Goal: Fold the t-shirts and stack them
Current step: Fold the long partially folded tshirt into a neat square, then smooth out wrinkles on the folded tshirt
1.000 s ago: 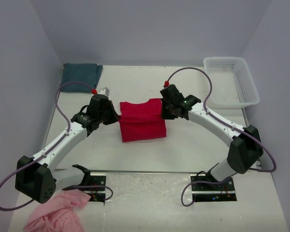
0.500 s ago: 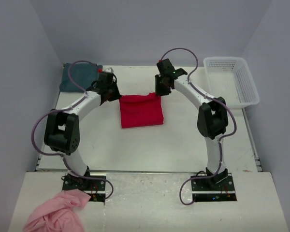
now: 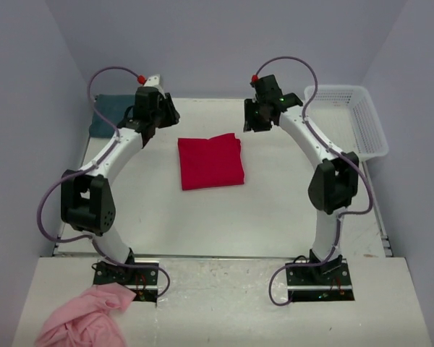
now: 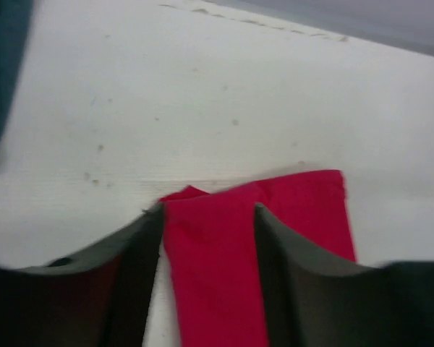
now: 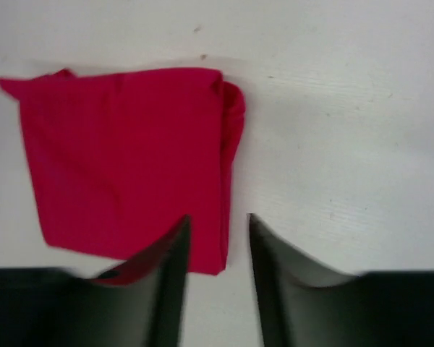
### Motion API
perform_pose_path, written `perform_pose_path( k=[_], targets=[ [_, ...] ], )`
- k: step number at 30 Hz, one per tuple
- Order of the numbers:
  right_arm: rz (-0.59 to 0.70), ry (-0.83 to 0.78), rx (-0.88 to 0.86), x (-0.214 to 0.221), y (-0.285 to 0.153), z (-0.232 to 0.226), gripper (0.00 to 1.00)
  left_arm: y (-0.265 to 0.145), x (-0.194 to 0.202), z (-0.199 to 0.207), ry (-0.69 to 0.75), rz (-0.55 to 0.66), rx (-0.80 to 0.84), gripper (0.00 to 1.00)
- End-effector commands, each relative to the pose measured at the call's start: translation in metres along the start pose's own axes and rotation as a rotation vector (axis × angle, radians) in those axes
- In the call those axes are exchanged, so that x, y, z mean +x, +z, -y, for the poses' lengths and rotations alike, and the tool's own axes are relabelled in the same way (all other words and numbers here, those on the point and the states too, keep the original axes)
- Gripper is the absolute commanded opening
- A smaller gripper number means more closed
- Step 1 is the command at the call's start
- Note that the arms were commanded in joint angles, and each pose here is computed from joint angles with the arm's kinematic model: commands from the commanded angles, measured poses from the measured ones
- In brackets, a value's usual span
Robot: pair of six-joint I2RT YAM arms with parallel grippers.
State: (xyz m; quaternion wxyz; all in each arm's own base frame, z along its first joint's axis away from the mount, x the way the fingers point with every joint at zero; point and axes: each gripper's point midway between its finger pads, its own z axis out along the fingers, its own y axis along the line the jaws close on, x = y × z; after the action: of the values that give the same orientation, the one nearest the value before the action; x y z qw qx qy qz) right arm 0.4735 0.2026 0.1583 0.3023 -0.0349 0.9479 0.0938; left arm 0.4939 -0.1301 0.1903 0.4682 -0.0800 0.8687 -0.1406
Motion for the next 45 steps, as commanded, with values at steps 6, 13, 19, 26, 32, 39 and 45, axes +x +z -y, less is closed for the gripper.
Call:
perform_pose_path(
  k=[6, 13, 19, 26, 32, 39, 45],
  targets=[
    [-0.119, 0.052, -0.562, 0.045, -0.054, -0.097, 0.0, 0.002, 0.08, 0.082, -0.004, -0.196, 0.409, 0.0],
    [-0.314, 0.122, -0.619, 0.089, -0.015, -0.106, 0.0, 0.029, 0.1, 0.068, -0.009, -0.241, 0.35, 0.0],
    [-0.423, 0.175, -0.532, 0.121, 0.019, -0.092, 0.0, 0.051, 0.105, 0.062, 0.0, -0.262, 0.322, 0.0],
    [-0.499, 0.235, -0.315, 0.164, 0.045, -0.057, 0.0, 0.085, 0.113, 0.032, -0.011, -0.294, 0.242, 0.0],
    [-0.504, 0.258, -0.243, 0.18, 0.047, -0.044, 0.0, 0.126, 0.128, 0.023, -0.007, -0.35, 0.227, 0.0],
    [-0.524, 0.256, -0.218, 0.195, 0.051, -0.035, 0.0, 0.145, 0.1, 0.029, 0.02, -0.296, 0.258, 0.0],
    [-0.479, 0.21, -0.237, 0.191, 0.041, -0.038, 0.0, 0.101, 0.047, 0.046, 0.044, -0.179, 0.293, 0.0]
  ],
)
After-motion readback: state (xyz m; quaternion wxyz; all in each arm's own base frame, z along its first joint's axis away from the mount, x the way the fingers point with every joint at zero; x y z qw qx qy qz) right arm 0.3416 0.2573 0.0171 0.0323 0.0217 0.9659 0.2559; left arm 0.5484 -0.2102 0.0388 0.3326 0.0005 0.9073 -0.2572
